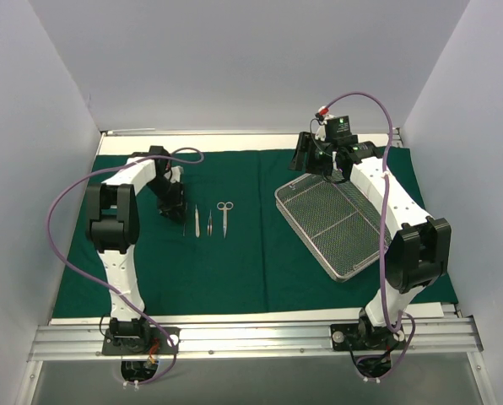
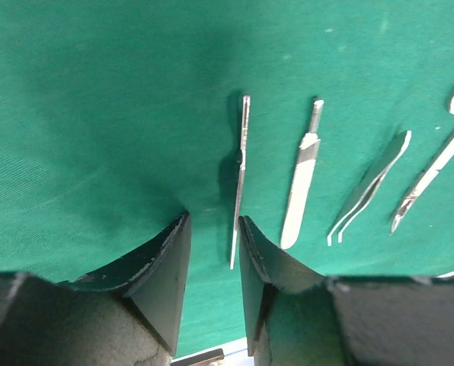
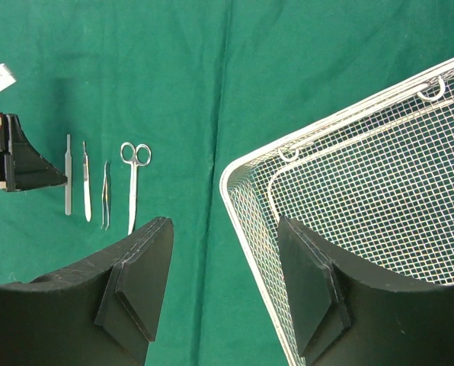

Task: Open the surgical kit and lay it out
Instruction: Place the medical item in the surgical kit, then reset both arms

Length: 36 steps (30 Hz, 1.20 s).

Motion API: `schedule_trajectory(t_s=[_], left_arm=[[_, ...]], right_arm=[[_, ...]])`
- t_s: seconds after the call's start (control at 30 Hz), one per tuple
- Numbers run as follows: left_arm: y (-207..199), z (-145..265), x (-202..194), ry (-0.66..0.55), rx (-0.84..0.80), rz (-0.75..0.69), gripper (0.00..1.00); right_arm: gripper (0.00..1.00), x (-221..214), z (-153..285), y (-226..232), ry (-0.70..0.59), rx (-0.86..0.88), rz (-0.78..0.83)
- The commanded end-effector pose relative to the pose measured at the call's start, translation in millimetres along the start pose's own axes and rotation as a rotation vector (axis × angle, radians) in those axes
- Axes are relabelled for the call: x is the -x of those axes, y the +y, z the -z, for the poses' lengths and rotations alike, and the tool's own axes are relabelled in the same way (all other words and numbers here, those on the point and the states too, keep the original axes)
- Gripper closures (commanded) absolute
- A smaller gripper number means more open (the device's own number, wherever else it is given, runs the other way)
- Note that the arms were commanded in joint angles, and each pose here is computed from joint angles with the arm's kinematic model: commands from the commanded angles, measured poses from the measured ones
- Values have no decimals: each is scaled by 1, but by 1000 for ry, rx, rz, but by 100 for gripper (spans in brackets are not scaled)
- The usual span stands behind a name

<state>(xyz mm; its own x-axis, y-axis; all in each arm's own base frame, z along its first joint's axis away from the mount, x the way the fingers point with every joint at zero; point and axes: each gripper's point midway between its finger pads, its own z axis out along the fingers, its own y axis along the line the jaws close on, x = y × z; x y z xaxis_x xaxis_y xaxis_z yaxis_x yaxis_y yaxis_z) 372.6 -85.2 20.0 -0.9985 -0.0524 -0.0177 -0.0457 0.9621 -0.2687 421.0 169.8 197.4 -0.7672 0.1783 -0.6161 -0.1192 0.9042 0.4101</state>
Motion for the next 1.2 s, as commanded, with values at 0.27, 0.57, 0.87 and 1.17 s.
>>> schedule_trajectory(t_s=[0.27, 0.57, 0.87, 1.17], left_arm=[[-29, 53, 6, -131, -134, 29, 50], [-42, 80, 4, -206, -177, 17, 48], [-81, 116, -1, -335, -362, 8, 6], [-113, 149, -18, -529, -542, 29, 6]], right_arm=[[42, 14, 14, 9, -52, 28, 8], [42, 2, 20, -4, -55, -39, 49], [0, -29, 45, -28, -84, -228, 166], [0, -75, 47, -50, -188, -404, 60]])
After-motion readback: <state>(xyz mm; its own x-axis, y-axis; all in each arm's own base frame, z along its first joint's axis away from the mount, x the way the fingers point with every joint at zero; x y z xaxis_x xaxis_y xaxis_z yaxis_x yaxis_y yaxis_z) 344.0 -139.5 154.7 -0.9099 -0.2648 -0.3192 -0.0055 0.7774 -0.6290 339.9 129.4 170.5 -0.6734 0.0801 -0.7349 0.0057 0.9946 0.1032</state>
